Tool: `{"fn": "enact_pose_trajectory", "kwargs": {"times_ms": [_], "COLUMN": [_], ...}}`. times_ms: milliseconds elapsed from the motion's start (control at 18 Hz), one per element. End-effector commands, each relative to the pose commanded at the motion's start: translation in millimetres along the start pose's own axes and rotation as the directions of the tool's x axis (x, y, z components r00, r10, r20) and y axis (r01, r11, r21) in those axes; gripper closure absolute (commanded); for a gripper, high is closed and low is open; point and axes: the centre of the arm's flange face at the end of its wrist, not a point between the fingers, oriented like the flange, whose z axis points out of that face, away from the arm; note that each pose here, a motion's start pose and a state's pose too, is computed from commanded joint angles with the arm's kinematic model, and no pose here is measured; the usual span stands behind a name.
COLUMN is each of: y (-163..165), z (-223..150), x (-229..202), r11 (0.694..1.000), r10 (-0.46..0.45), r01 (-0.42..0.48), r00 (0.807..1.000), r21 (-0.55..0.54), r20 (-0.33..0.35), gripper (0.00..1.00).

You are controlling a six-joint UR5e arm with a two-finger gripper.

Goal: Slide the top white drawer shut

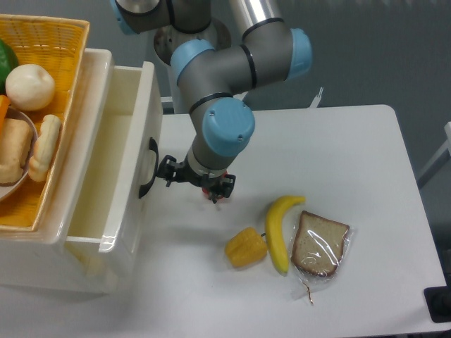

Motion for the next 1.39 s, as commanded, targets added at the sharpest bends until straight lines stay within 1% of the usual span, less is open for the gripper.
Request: {"fn": "enact_pose_trajectory", "kwargs": {"times_ms": [611, 1000, 1167, 1222, 1333, 1389], "y": [-6, -4, -1, 5, 18, 28], "z": [1, 3, -7, -12, -25, -34], "x": [29, 28, 9, -7, -31, -46], "r11": [0.999, 0.999, 0.999, 0.999, 0.997, 0.998], "r10": [0.051, 0.052, 0.046, 0.049, 0.072, 0.061], "r01": [-0.051, -0.052, -0.047, -0.049, -0.070, -0.059], "r00": [0.999, 0.999, 0.999, 0.998, 0.993, 0.992], "r21": [-0.005, -0.008, 0.005, 0.001, -0.022, -0.021], "r20": [0.011, 0.010, 0.019, 0.036, 0.090, 0.108], "gripper": [0.00, 0.00, 0.00, 0.00, 0.00, 0.00]}}
